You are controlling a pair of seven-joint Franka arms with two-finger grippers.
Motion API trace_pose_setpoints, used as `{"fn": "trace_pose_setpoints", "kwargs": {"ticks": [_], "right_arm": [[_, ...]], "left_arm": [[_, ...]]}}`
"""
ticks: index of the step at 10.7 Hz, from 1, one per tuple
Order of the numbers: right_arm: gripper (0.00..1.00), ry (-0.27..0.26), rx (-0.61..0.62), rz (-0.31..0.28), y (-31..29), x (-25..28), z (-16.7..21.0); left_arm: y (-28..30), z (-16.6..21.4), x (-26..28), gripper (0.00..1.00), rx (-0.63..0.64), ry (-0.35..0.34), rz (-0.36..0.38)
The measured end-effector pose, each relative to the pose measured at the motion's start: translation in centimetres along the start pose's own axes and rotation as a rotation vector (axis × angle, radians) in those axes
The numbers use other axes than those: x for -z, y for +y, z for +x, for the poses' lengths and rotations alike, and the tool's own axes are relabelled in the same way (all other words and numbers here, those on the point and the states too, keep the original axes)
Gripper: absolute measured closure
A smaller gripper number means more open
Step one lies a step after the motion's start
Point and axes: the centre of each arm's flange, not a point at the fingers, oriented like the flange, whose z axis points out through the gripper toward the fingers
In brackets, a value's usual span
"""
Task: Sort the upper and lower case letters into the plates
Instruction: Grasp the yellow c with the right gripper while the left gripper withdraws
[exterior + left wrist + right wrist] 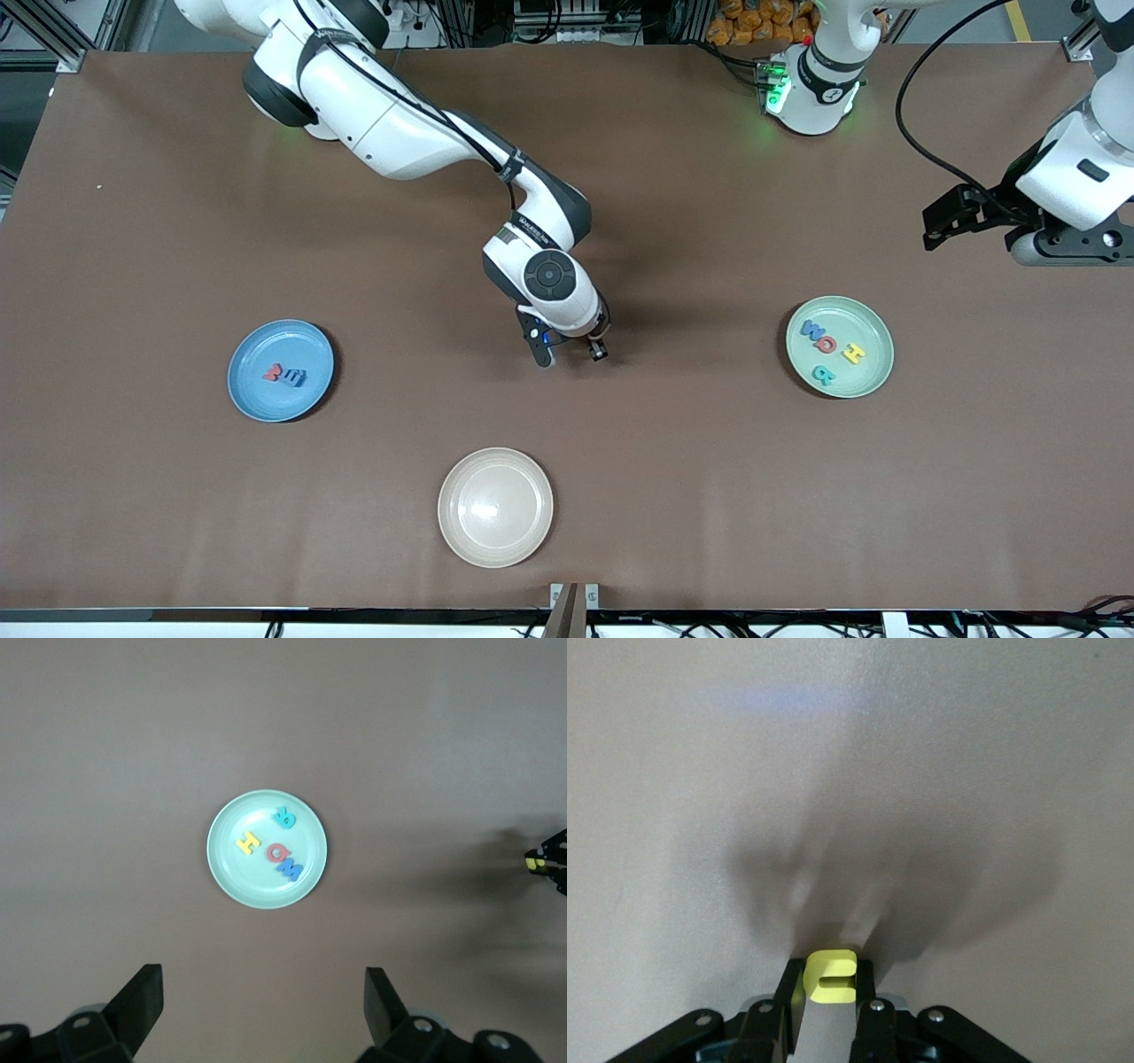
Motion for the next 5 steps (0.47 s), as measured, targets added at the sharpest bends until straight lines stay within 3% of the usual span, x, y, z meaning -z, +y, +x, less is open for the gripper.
{"fn": "trace_pose_setpoints", "kwargs": {"ticks": [3, 5], "right_arm": [[0.73, -0.001, -0.022, -0.013, -0.9, 1.4, 1.8], [0.73, -0.052, -0.013, -0.061, -2.1, 5.5, 4.8]], "left_arm": [[-1.7, -0.8, 1.1, 0.00, 0.030, 0.003, 0.001], [-2.1, -1.2, 1.8, 0.00, 0.036, 0.012, 0.001]]}}
